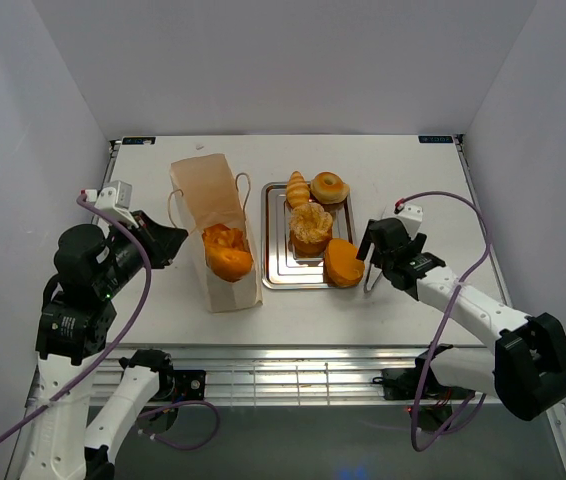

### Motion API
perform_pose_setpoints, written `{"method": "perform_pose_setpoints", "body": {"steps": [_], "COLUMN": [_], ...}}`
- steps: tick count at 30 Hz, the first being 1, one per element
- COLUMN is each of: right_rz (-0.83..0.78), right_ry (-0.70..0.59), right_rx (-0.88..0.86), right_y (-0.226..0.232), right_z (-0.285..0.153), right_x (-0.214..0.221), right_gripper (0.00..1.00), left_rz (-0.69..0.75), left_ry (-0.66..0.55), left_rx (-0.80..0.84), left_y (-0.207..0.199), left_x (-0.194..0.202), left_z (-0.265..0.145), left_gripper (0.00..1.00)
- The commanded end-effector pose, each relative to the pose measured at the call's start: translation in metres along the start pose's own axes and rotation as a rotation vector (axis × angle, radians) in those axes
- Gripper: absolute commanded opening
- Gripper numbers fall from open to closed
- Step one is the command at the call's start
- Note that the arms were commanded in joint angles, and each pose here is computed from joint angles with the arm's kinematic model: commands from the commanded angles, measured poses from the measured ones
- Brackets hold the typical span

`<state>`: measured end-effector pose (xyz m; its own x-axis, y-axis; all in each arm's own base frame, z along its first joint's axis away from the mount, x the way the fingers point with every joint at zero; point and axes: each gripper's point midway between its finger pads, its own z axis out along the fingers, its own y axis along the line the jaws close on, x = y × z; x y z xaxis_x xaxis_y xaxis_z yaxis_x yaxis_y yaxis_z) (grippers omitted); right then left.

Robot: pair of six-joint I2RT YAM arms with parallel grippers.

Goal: Place the fake bread into the paper bag
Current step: Adjust the paper bag at the center of the board.

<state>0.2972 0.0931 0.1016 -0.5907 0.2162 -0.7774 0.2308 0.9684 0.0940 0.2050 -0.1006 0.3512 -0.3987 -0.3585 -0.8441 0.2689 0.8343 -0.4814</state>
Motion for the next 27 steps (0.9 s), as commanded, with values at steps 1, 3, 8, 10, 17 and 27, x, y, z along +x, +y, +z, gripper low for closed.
{"method": "perform_pose_setpoints", "body": {"steps": [1,3,8,10,17,27], "right_rz": [0.073,0.07,0.102,0.088,0.092,0.145], "right_ry": [-0.105,-0.115,-0.176,-0.169,-0.128,-0.162], "right_rx": [-0.034,-0.023,-0.02,-0.001,0.03,0.094], "right_y": [0.01,0.005,0.002,0.0,0.001,-0.01], "right_z": [0.011,0.016,0.024,0.029,0.055,0.073], "right_x": [-0.014,-0.006,-0.006,-0.003,0.02,0.035], "right_gripper": [0.93,1.0,0.94,0.94,0.83,0.65], "left_rz": [0.005,0.0,-0.005,-0.008,-0.003,-0.006], "left_ry": [0.007,0.01,0.004,0.014,0.008,0.019], "left_rx": [0.039,0.042,0.059,0.066,0.071,0.082], "left_y": [-0.005,-0.004,-0.005,-0.006,-0.006,-0.007], "left_x": [0.004,0.006,0.009,0.012,0.011,0.015], "left_z": [0.001,0.002,0.003,0.004,0.004,0.006], "left_gripper": [0.0,0.0,0.0,0.0,0.0,0.0]}}
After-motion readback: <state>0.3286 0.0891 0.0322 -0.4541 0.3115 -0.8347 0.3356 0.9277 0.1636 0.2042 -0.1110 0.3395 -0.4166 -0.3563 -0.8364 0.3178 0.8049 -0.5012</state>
